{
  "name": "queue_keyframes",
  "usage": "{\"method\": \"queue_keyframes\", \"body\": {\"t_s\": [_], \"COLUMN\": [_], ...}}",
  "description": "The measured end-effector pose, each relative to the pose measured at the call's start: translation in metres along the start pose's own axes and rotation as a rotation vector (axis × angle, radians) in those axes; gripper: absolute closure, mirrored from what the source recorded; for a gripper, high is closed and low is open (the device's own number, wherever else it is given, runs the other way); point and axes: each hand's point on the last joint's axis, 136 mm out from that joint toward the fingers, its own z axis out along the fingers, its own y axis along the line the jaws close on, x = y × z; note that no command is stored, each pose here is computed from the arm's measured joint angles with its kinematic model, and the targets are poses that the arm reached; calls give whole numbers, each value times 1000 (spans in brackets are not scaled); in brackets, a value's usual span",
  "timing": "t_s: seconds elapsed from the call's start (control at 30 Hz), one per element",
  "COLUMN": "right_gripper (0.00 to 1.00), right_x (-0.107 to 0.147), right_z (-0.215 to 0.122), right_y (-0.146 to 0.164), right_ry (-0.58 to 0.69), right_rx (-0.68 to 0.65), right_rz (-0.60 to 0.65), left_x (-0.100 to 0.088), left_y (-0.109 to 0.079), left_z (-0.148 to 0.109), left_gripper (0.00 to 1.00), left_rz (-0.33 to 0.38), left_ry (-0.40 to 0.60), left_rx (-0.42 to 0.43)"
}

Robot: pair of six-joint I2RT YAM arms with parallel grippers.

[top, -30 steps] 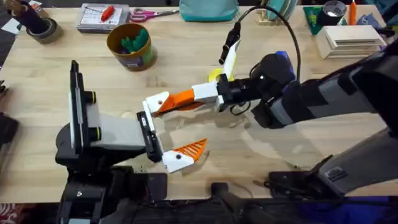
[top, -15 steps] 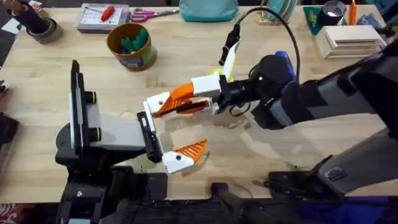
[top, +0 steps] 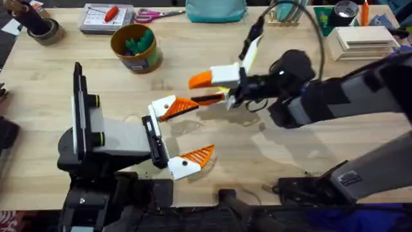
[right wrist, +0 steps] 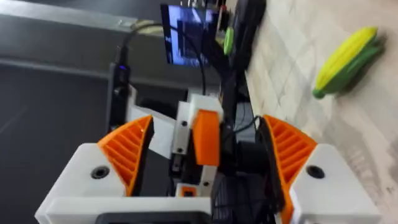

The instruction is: Pick up the gripper from the table and insert it into the empty holder that is missing its gripper. Then pick up a screw, insert it into the mounting hole, and use the screwdriver to tighten it. Finally, clean up the table by picking up the vegetable and placing it into the bucket.

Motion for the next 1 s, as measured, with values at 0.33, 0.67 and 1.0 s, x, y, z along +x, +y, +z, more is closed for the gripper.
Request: {"method": "queue_keyframes", "body": {"t_s": [0.33, 0.67, 1.0], "right_gripper": [5, 5, 5], "right_x": [-48, -95, -129], "right_z": [-61, -123, -193], "right_y": [9, 60, 95], "right_ry": [-193, -348, -514], "right_rx": [79, 237, 330], "right_rz": [28, -148, -351], "left_x": [0, 0, 0], "left_y": [0, 0, 0], "left_z": [0, 0, 0], "left_gripper": [15, 14, 15], "left_rz": [0, 0, 1], "left_ry": [0, 0, 0], "left_rx": [0, 0, 0]}}
